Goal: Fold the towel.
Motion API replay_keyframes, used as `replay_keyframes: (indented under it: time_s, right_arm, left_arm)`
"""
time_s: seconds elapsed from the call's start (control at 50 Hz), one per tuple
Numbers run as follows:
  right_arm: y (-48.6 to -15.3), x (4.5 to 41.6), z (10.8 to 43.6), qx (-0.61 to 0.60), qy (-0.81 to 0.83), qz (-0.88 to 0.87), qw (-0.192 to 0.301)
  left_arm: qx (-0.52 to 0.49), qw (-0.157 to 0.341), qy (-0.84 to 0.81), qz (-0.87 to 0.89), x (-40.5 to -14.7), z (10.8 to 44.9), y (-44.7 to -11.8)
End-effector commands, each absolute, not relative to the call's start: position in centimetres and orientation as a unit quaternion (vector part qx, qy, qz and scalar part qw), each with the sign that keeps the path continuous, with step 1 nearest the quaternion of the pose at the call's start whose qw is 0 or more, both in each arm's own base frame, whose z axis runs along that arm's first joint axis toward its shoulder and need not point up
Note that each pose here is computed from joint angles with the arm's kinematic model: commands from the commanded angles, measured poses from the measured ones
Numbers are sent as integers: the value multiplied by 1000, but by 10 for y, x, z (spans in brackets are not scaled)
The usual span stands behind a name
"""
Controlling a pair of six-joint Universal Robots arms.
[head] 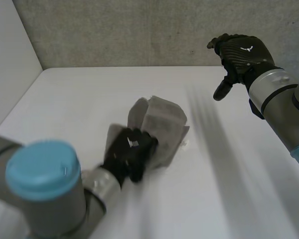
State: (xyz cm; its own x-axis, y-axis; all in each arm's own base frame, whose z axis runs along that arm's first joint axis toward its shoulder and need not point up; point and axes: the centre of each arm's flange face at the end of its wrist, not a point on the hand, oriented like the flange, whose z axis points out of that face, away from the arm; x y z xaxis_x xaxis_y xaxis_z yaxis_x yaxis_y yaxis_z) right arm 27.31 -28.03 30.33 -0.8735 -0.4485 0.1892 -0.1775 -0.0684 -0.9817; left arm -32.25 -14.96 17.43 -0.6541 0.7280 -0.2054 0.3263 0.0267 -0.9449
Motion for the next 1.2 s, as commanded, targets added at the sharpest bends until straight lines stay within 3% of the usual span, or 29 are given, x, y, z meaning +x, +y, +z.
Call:
replay_keyframes:
  time_s: [0.02,0.24,0.38,0.56,0.7,0.82,1.04,1.2]
  right_arm:
    - [-270,280,303,-281,670,-680,95]
    - [-261,285,286,-354,679,-639,73]
    - [-254,293,262,-431,676,-594,61]
    - [-224,316,227,-541,639,-536,105]
    - [-221,339,204,-583,597,-539,115]
    - [-226,351,190,-599,583,-539,104]
    - [-243,356,167,-605,587,-534,62]
    - [-246,358,156,-617,579,-531,52]
  left_arm:
    - [-439,209,-691,535,-319,154,-92]
    - [-431,220,-668,565,-318,180,-85]
    - [-359,195,-648,642,-296,230,-121]
    - [-305,148,-653,677,-270,243,-160]
    - [-291,117,-694,648,-260,215,-204]
    - [-351,152,-710,591,-272,182,-207]
    - [-413,127,-722,540,-277,135,-220]
    - [-413,124,-722,541,-283,129,-232]
